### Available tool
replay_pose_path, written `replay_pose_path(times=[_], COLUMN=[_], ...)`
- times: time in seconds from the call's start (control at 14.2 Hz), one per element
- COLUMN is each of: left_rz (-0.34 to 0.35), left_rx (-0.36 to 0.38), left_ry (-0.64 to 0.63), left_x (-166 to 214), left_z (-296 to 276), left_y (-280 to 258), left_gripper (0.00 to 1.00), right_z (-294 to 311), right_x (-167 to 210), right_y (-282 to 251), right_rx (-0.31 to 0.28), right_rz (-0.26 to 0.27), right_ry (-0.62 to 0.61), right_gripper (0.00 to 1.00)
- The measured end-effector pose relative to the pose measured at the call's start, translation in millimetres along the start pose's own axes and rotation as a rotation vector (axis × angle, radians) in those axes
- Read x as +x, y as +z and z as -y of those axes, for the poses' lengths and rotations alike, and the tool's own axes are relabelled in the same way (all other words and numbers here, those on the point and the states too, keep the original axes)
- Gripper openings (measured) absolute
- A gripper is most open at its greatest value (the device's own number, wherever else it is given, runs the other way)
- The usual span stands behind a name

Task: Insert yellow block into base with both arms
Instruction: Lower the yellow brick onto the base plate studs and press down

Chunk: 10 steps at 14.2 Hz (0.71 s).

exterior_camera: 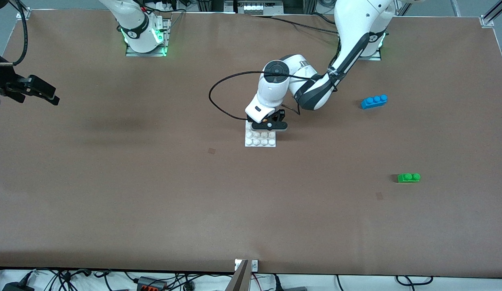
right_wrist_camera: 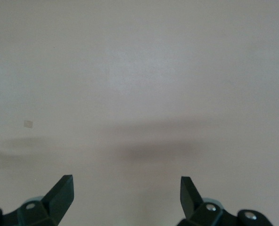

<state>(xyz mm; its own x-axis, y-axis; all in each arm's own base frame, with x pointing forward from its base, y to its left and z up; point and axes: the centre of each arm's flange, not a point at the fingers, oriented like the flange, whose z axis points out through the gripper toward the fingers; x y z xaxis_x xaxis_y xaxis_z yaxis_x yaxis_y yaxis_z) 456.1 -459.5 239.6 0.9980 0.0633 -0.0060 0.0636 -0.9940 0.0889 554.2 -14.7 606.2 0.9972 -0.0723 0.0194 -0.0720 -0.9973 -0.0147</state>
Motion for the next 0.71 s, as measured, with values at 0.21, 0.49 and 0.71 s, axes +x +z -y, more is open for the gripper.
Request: replay_pose_path(times=[0.21,0.49,0.71], left_rz=[0.005,0.005,0.008], left_rx=[0.004,0.023,0.022], left_ry=[0.004,0.03,0.032], left_x=[-1,-4,-5], left_z=[0,2,1], left_y=[5,18,20], left_gripper=[0.68,0.68,0.68], right_z=[0,0,0], right_x=[0,0,0], right_y=[0,0,0], right_rx=[0.0,0.0,0.0], right_rz=[0.0,0.0,0.0], right_ry=[0.0,0.0,0.0], right_gripper=[1.0,1.0,1.0])
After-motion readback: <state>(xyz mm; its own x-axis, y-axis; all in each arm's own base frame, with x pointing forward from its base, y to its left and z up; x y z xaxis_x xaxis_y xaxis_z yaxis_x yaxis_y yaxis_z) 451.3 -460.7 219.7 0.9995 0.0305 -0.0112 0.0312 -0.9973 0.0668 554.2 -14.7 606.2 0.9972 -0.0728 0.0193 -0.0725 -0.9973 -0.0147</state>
